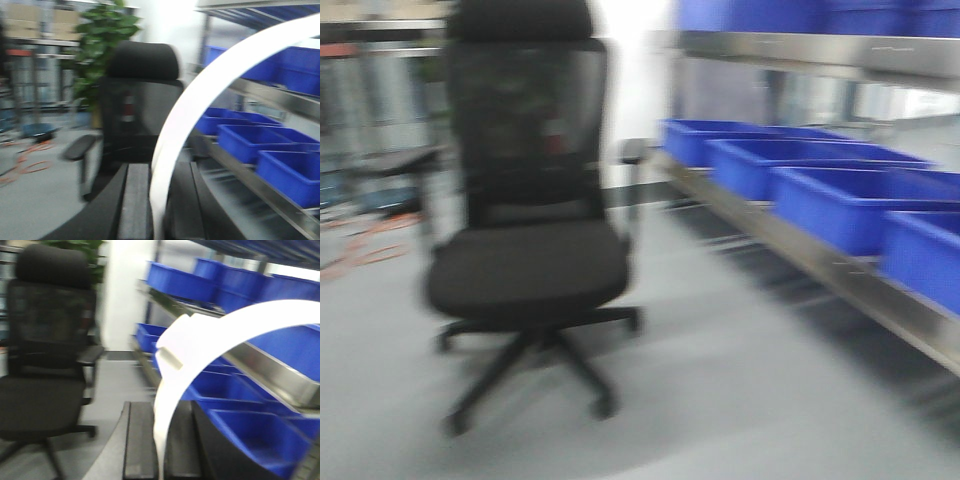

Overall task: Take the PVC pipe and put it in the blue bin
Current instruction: 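Drive the base to the steel shelf of blue bins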

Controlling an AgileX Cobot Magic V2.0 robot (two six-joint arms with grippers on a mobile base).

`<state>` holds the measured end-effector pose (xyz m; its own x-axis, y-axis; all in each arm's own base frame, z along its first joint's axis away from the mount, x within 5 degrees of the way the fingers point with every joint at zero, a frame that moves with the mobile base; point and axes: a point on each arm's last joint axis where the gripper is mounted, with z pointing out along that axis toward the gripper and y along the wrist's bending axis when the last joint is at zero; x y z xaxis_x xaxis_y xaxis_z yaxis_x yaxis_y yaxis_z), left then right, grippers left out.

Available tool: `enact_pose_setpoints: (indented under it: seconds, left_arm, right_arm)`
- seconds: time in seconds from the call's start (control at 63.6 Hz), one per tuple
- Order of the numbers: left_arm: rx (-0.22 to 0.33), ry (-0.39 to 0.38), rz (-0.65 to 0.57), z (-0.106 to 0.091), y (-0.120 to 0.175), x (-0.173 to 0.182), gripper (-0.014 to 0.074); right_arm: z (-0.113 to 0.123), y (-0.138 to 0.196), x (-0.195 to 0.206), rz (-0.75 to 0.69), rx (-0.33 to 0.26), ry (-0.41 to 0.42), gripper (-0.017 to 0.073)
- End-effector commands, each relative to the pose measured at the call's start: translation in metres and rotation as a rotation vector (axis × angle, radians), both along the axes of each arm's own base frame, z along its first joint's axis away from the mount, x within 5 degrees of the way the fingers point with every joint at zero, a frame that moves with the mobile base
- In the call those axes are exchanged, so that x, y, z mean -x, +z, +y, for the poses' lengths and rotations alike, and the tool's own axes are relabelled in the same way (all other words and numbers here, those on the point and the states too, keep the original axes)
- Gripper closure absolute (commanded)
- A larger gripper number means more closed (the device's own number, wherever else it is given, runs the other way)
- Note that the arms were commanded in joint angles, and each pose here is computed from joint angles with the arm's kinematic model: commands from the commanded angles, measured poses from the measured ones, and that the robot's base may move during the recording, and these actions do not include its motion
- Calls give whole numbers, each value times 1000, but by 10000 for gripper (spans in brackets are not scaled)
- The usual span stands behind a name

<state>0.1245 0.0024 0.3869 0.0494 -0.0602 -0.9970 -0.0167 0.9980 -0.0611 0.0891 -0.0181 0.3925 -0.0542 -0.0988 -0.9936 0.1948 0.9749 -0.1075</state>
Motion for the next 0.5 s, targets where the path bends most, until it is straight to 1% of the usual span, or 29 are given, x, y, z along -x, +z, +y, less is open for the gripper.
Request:
enact_pose_setpoints:
  seconds: [0.0,0.487]
  left_arm:
    - [6,-1,-31,0,3,2,704]
    - [6,-1,-32,0,3,2,704]
  right_arm:
    - [0,5,2,-35,13,-2,727]
    - [0,5,2,-35,13,-2,727]
